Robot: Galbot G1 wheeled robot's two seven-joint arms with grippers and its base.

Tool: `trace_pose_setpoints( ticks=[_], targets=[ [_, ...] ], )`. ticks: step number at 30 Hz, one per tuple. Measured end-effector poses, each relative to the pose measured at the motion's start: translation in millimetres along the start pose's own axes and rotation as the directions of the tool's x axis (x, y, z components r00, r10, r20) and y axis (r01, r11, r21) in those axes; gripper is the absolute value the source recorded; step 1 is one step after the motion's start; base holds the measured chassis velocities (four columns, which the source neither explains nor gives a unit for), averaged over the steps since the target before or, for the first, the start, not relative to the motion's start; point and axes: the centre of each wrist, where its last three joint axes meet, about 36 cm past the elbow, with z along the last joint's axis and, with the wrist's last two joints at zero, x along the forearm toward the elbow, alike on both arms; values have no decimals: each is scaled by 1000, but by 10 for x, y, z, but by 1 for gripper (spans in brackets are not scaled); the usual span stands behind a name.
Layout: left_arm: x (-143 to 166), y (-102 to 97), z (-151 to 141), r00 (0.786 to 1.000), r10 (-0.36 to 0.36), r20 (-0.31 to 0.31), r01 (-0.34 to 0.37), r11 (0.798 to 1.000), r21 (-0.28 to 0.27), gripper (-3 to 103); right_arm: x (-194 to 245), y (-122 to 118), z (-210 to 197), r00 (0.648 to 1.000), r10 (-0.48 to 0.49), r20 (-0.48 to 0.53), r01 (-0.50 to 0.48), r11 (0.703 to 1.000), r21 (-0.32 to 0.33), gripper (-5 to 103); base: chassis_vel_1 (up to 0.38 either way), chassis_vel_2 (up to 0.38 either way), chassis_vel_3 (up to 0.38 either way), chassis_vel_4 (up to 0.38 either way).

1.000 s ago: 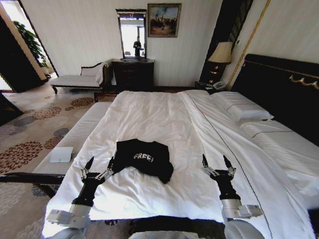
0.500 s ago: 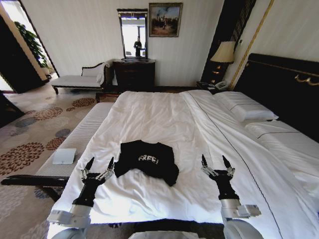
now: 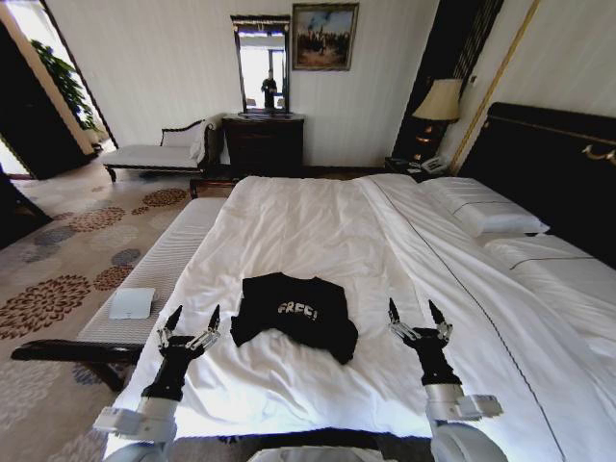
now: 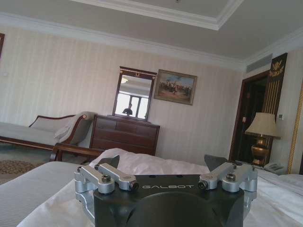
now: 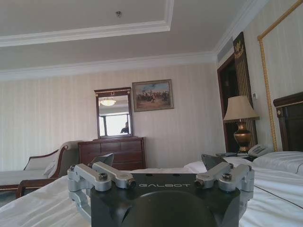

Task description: Fold the clothes on the bed.

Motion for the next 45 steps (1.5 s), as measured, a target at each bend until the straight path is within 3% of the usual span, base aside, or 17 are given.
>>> trace_pose_setpoints(
  ticks=[11,19,23,24,26,29,31,32,35,37,40,42,45],
  targets=[
    [-35,8,108,1000,-7,-16,7,1000,1,100,-3,12,52,1000,18,17,-18,999,-27,100,0,0,0,0],
    [-155,260,317,991,-120,-55,119,993,-26,100,15,53,181,1000,22,2,-22,999,-31,100,0,0,0,0],
    [-243,446,556,968,-180,-175,181,983,-9,100,33,100,324,1000,14,-14,-15,999,-33,100,0,0,0,0],
    [-243,446,556,968,-180,-175,181,983,-9,100,33,100,324,1000,14,-14,-15,999,-33,100,0,0,0,0],
    [-323,434,693,949,-170,-265,185,982,34,100,44,142,409,999,10,-30,-11,999,-39,100,0,0,0,0],
    [-411,405,762,940,-157,-304,184,981,63,100,50,169,464,999,6,-42,-8,999,-44,100,0,0,0,0],
    [-613,365,827,927,-150,-344,206,969,133,100,40,191,545,999,3,-53,-5,999,-43,100,0,0,0,0],
    [-613,365,827,927,-150,-344,206,969,133,100,40,191,545,999,3,-53,-5,999,-43,100,0,0,0,0],
    [-908,368,847,908,-137,-396,262,923,280,100,27,199,651,998,0,-68,-3,999,-41,100,0,0,0,0],
    [-947,369,860,905,-130,-406,268,914,304,100,24,195,670,998,0,-69,-3,999,-40,100,0,0,0,0],
    [-1169,364,918,897,-85,-434,288,857,427,100,8,168,765,997,7,-76,-10,999,-35,100,0,0,0,0],
    [-1317,343,947,891,-69,-449,307,821,482,100,-4,142,827,996,16,-85,-18,999,-32,100,0,0,0,0],
    [-1475,307,1022,888,-61,-456,311,810,497,100,-11,118,885,995,24,-94,-27,999,-29,100,0,0,0,0]
  ],
)
